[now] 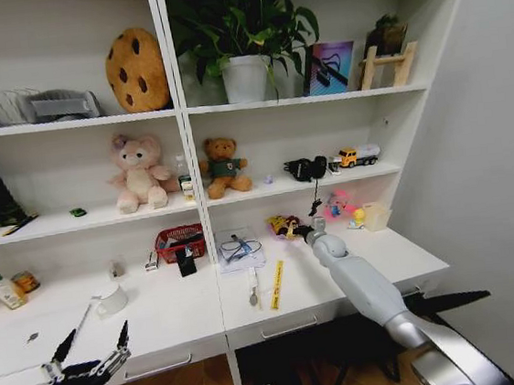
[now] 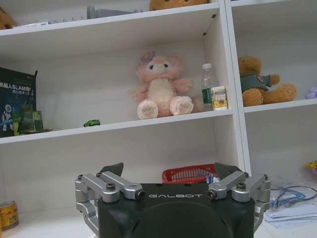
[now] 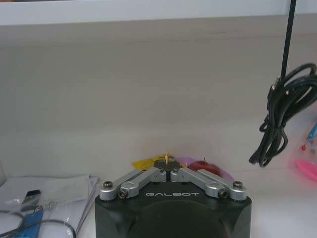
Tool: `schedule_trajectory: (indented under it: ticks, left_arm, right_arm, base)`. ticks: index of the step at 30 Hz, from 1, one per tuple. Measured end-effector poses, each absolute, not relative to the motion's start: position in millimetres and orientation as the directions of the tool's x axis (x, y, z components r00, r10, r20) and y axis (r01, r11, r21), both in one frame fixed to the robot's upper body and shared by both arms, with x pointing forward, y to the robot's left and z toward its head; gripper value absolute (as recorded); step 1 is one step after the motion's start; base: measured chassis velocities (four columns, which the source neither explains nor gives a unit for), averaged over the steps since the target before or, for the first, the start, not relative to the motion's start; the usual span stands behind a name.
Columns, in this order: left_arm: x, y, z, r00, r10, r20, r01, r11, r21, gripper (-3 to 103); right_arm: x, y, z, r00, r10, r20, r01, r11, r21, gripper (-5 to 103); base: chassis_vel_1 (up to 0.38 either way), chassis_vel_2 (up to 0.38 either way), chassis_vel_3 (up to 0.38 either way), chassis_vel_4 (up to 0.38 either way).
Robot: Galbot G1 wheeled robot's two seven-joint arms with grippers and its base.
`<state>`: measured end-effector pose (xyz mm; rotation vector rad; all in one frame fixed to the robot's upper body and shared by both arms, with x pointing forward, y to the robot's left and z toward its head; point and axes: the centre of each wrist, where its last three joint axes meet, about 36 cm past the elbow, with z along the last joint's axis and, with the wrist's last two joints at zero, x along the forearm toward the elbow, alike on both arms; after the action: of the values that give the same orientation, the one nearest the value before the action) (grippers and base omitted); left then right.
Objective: Organize the objects on the table.
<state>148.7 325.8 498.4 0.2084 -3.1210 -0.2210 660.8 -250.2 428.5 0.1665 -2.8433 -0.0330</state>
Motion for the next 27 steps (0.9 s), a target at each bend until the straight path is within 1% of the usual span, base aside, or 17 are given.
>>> schedule_trajectory:
  ticks: [6,10,15,27]
  left_arm:
    - [149,326,498,-0.991,-0.133,-0.004,-0.132,0.981,0.141,100]
    - [149,326,498,-0.991,-0.133,-0.003,-0.132,0.981,0.141,100]
    - [149,326,498,-0.991,-0.133,-0.003,-0.132,0.981,0.141,100]
    - [149,326,498,-0.991,-0.133,-0.003,-0.132,0.981,0.141,100]
  right_arm:
    - [672,-257,425,-0.972,-0.085,0.219,-0.085,0.996,0.01,0]
    - [661,-268,414,-0.978,-0.099,0.185,-0.099,0.995,0.01,0]
    - [651,-278,410,-0.975,-0.116,0.187,-0.115,0.993,0.017,0]
    - [645,-283,408,-0.974,-0.112,0.196,-0.111,0.994,0.016,0]
  base:
    - [0.0,0.0,0.0,0.0]
    - [0.0,0.0,0.0,0.0]
    - [0.0,0.0,0.0,0.0]
    - [0.0,0.0,0.0,0.0]
